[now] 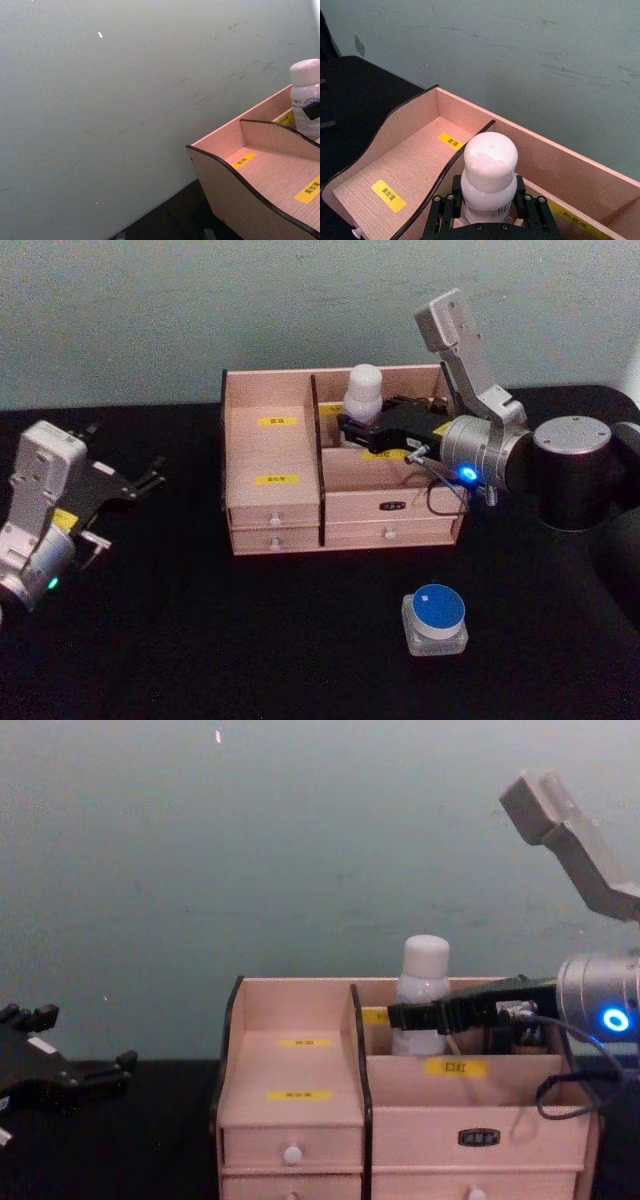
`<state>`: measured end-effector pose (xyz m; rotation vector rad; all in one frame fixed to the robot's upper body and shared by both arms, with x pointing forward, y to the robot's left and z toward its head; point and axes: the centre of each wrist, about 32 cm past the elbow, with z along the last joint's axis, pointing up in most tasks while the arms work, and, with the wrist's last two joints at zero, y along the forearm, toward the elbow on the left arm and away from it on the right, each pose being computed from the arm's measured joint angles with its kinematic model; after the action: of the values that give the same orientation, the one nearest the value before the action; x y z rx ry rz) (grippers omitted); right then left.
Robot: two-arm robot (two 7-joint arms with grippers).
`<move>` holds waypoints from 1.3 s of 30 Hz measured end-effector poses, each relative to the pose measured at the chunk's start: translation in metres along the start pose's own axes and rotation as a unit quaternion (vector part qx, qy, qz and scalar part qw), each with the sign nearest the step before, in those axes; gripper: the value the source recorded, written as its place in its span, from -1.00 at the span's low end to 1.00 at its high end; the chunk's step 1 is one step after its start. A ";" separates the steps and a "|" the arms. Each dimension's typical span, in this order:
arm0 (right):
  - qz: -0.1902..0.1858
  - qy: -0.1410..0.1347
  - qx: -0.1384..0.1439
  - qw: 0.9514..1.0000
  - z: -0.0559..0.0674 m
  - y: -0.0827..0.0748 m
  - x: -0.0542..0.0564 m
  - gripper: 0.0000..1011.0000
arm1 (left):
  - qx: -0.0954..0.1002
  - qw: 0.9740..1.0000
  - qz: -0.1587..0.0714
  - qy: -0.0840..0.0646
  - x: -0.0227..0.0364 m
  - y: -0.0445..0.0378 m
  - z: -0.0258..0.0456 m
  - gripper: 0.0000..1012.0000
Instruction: Pick up the facial cleanser and watermelon frost from the table and place them into the tiered storage box.
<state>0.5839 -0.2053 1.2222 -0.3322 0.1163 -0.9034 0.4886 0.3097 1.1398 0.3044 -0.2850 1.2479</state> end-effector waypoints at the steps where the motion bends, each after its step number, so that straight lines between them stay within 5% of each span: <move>1: 0.000 0.000 0.000 1.000 0.000 0.000 0.000 0.19 | 0.000 1.000 0.000 0.000 0.0000 0.0000 0.0000 0.98; 13: 0.000 0.000 0.000 1.000 0.000 0.000 0.000 0.26 | 0.000 1.000 0.000 0.000 0.0000 0.0000 0.0000 0.98; 26: 0.000 0.001 0.001 1.000 0.000 0.000 0.001 0.98 | 0.000 1.000 0.000 0.000 0.0000 0.0000 0.0000 0.98; 39: 0.000 0.000 0.005 1.000 0.003 -0.002 0.000 0.98 | 0.000 1.000 0.000 0.000 0.0000 0.0000 0.0000 0.98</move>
<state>0.5831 -0.2061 1.2255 -0.3230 0.1118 -0.9039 0.4886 0.3097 1.1398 0.3045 -0.2850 1.2479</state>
